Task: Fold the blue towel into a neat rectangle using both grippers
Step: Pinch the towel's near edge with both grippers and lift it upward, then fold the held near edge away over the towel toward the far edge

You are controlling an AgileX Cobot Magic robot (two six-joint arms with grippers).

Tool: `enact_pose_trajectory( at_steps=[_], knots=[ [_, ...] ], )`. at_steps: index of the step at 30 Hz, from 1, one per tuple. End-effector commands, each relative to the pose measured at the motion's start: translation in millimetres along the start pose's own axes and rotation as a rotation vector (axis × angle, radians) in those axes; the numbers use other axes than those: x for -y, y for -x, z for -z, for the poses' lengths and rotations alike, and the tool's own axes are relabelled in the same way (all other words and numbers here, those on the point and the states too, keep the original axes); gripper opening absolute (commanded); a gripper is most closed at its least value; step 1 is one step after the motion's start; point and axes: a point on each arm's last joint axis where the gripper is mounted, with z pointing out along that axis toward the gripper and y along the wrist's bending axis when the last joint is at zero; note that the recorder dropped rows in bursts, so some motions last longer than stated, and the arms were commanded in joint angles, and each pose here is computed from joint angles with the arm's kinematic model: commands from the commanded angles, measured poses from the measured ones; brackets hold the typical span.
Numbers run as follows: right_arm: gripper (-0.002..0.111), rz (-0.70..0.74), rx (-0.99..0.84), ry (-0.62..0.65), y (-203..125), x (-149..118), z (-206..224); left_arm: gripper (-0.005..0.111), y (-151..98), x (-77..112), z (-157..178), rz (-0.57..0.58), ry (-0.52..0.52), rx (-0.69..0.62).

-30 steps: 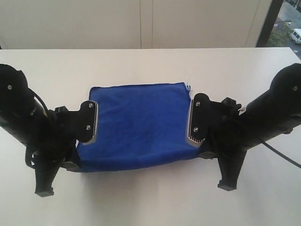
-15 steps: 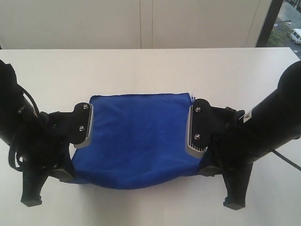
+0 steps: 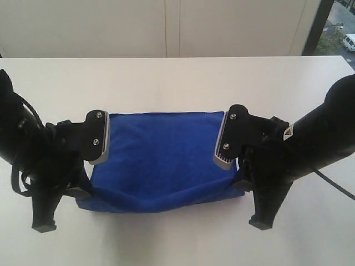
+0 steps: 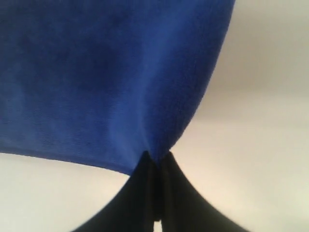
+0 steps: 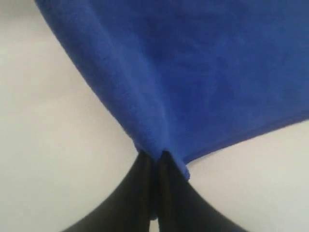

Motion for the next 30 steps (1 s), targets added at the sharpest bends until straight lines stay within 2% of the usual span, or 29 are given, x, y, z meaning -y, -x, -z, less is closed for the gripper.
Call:
enact_pose_trajectory(
  at_steps=[1, 11, 15, 19, 24, 30],
  knots=[
    [0.0, -0.044, 0.043, -0.099, 3.7, 8.0, 2.4, 0.0, 3.4, -2.4, 2.4, 0.022, 0.059, 0.031],
    [0.0, 0.012, 0.112, -0.271, 10.5, 23.4, 5.5, 0.0, 12.3, -30.8, 8.8, 0.051, 0.371, 0.145],
    [0.0, 0.009, 0.138, -0.312, 12.2, 28.8, 3.6, 0.0, 13.2, -36.0, 9.9, 0.046, 0.422, 0.163],
    [0.0, -0.039, 0.107, -0.295, 10.1, 37.7, -11.8, 0.0, 8.0, -43.7, 8.5, 0.071, 0.456, 0.162],
    [0.0, -0.093, 0.123, -0.332, 20.5, 65.1, -15.2, 0.0, 11.1, -54.9, 6.3, 0.075, 0.516, 0.183],
    [0.0, -0.111, 0.124, -0.355, 30.7, 92.0, -23.3, 0.0, 9.5, -81.8, 6.6, 0.114, 0.554, 0.177]
  ],
)
